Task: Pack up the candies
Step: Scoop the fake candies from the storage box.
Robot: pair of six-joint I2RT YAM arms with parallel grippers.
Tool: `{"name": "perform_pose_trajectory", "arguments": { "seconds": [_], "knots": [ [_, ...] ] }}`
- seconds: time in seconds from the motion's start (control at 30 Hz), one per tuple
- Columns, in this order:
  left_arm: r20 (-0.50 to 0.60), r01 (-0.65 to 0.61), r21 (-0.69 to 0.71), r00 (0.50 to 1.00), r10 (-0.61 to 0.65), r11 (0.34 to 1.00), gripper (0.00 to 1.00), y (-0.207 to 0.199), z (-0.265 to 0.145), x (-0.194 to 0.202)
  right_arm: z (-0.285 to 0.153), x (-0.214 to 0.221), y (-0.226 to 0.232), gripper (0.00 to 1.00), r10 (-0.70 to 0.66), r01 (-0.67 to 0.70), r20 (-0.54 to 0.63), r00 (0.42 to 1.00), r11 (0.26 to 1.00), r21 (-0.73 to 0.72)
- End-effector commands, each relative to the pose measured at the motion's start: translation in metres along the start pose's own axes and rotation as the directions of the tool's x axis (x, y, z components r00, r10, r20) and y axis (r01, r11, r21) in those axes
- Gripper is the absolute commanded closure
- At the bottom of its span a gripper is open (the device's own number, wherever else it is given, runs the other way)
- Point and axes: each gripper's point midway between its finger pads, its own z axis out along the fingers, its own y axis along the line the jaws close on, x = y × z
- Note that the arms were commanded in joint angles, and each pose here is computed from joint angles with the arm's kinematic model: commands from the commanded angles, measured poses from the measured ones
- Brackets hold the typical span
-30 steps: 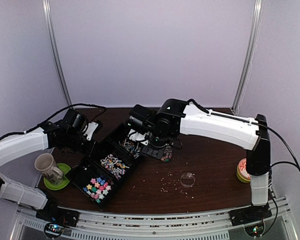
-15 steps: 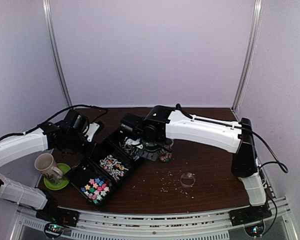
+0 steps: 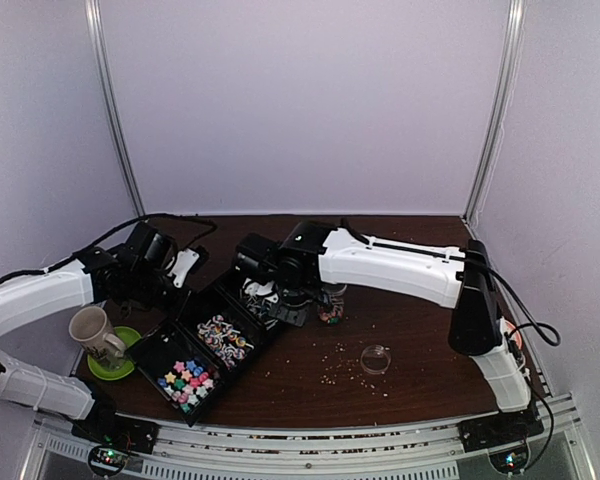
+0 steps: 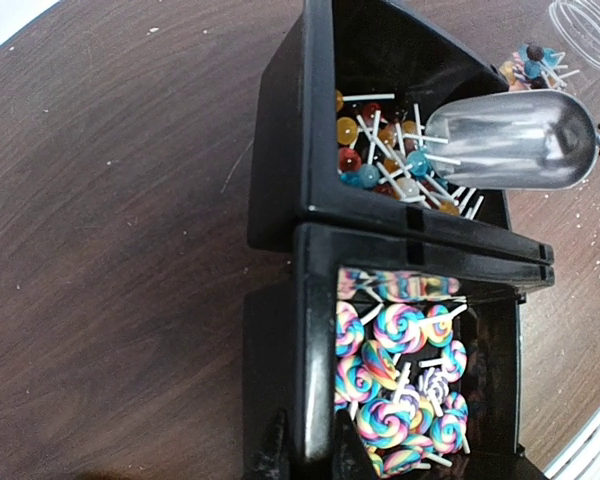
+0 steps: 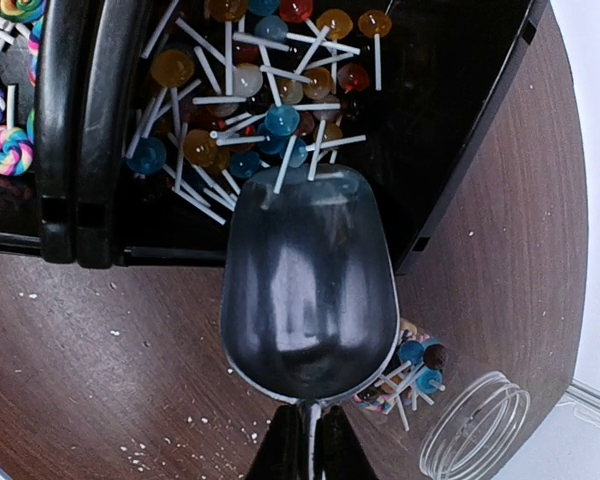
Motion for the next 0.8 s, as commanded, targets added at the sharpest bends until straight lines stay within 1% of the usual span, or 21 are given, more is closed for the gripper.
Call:
{"name": "perform_pose_trajectory", "arguments": {
  "seconds": [0.0, 0.17, 0.37, 0.5, 0.77],
  "knots": [
    [0.344, -0.062, 0.152, 0.939, 0.006, 0.986, 1.0, -0.032, -0.044, -0.082, 0.013, -0.017, 0.02, 1.0, 0.034, -0.019, 0.116, 0.993, 0.991, -0.13],
    [0.354, -0.069, 0.172, 0.935, 0.003, 0.983, 1.0, -0.036, -0.046, -0.084, 0.024, -0.021, 0.029, 1.0, 0.079, -0.048, 0.195, 0.978, 0.986, -0.157],
    [0.365, -0.073, 0.2, 0.931, -0.005, 0.977, 1.0, -0.039, -0.048, -0.085, 0.024, -0.04, 0.028, 1.0, 0.172, -0.12, 0.308, 0.936, 0.976, -0.182],
    [0.382, -0.081, 0.217, 0.924, -0.008, 0.973, 1.0, -0.042, -0.052, -0.086, 0.025, -0.049, 0.032, 1.0, 0.2, -0.131, 0.339, 0.919, 0.967, -0.217],
    [0.385, -0.077, 0.216, 0.923, -0.012, 0.973, 1.0, -0.041, -0.053, -0.086, 0.029, -0.056, 0.035, 1.0, 0.233, -0.15, 0.39, 0.891, 0.961, -0.231]
  ]
}}
